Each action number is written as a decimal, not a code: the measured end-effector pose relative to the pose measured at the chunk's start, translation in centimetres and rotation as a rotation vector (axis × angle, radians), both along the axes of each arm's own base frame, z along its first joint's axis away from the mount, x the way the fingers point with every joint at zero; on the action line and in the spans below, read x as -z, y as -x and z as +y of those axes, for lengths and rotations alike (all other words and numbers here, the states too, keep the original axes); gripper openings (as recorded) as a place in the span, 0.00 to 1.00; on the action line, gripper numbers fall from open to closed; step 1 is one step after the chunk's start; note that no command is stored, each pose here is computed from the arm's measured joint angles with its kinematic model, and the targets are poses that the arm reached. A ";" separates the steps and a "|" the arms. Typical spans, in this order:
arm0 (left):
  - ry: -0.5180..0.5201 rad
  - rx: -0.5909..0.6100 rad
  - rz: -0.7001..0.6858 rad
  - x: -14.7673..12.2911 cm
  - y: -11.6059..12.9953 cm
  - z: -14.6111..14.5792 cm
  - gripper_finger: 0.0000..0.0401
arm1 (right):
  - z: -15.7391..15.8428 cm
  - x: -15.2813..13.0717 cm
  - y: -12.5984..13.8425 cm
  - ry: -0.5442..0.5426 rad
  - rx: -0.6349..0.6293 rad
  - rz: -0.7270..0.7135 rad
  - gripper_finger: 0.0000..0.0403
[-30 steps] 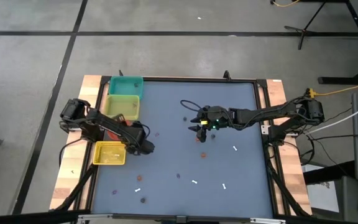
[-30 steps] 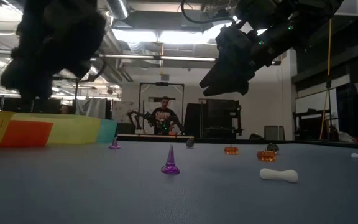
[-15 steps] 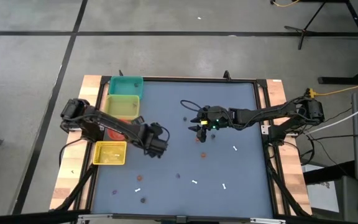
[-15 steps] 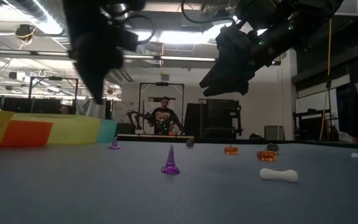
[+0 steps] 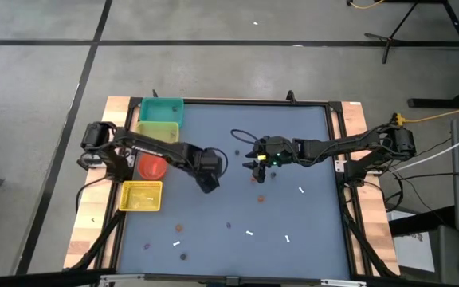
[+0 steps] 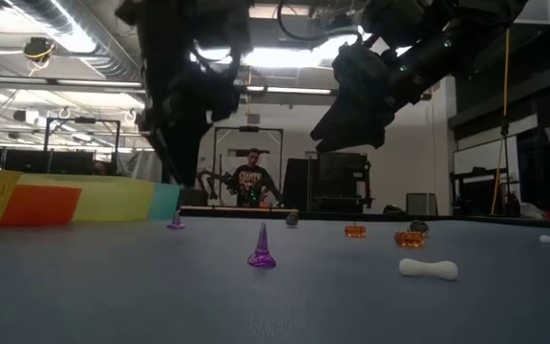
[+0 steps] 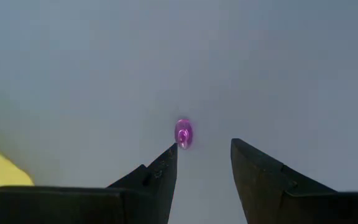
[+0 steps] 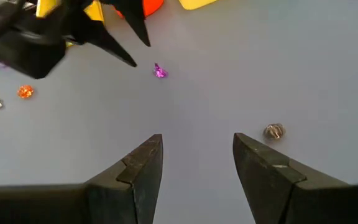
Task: Sort Halloween decoration
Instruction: Put the top left purple witch hat toy into the yellow bin, then put the top left black skull toy into the green bin
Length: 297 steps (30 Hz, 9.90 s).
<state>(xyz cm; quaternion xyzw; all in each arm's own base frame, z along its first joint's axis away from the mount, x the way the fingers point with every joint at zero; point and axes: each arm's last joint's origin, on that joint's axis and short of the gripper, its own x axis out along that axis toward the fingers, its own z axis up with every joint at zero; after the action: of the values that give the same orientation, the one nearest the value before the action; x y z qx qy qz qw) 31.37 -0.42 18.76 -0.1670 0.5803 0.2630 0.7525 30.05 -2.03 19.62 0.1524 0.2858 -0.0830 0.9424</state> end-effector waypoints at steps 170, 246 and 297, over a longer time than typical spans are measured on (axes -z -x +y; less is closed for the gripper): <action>-0.068 -0.344 0.314 -2.2 9.9 12.4 0.00 | -0.6 0.1 0.2 0.222 0.111 0.043 0.48; -0.078 -0.386 0.264 0.8 10.6 12.4 0.39 | -5.0 9.1 -3.8 0.116 0.270 -0.024 0.48; -0.079 -0.386 0.259 0.8 10.5 12.4 0.39 | -5.1 12.0 -4.0 0.119 0.267 0.005 0.24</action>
<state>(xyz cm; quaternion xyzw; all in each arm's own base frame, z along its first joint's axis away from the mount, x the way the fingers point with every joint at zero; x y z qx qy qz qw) 20.83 12.01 17.93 -0.2102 0.6187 0.4438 0.6132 34.09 -7.15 7.59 0.1327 0.2601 -0.2246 0.9297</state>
